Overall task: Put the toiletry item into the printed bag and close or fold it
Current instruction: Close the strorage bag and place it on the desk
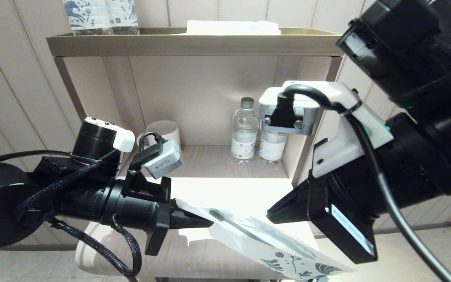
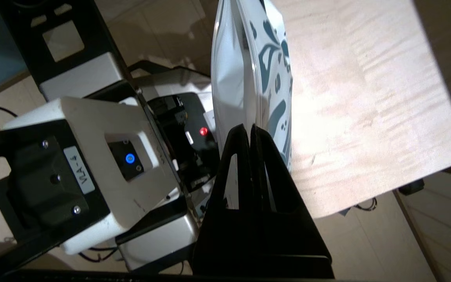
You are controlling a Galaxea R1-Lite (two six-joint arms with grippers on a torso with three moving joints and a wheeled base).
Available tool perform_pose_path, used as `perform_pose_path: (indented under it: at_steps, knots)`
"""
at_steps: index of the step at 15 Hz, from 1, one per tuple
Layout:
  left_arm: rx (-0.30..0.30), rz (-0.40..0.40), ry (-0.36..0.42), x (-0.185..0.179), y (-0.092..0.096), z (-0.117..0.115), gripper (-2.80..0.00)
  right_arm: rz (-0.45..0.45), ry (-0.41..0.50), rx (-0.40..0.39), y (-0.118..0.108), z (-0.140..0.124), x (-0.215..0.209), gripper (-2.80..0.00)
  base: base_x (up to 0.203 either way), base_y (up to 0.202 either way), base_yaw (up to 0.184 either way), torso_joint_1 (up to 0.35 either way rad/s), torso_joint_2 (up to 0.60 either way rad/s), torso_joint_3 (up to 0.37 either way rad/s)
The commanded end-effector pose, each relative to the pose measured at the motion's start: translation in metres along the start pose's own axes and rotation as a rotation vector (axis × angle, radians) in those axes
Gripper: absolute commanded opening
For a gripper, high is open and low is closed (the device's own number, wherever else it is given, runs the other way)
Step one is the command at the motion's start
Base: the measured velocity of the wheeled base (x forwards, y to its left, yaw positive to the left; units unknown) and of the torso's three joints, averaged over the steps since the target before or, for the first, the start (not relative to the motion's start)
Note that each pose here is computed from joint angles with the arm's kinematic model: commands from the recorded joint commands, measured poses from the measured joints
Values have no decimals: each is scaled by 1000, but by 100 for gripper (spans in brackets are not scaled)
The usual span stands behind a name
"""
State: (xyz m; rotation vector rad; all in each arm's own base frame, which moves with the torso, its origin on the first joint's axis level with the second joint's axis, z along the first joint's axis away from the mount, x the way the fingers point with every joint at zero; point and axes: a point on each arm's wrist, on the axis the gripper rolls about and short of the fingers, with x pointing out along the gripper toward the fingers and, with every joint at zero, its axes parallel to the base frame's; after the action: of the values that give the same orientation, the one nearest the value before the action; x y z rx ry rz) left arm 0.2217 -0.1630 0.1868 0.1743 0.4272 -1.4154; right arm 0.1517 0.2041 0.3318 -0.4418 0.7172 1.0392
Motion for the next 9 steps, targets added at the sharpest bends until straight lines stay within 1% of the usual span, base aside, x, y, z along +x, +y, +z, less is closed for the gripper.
perform_pose_path:
  at_steps: [1, 3, 4, 5, 6, 8, 9]
  knots:
    - [-9, 0, -9, 0, 1, 4, -280, -1, -23, -4, -1, 5, 5, -280, 0, 0, 0, 0, 0, 0]
    - [-69, 52, -13, 0, 5, 12, -280, -5, -23, 1, -3, 5, 7, -280, 0, 0, 0, 0, 0, 0]
    - [-88, 71, -15, 0, 6, 14, -280, -8, -22, 13, -4, 5, 7, -280, 0, 0, 0, 0, 0, 0]
    - [-87, 71, -14, 0, 6, 13, -280, -13, -25, 31, -4, 5, 7, -280, 0, 0, 0, 0, 0, 0]
    - [-87, 72, -12, 0, 6, 12, -280, -17, -50, 43, -4, 8, 7, -280, 0, 0, 0, 0, 0, 0]
    - [-85, 70, -13, -1, 4, 12, -280, -22, -82, 45, -4, 11, 10, -280, 0, 0, 0, 0, 0, 0]
    - [-86, 69, -10, 0, 4, 11, -280, -20, -89, 34, -3, 12, 11, 0, 0, 0, 0, 0, 0, 0]
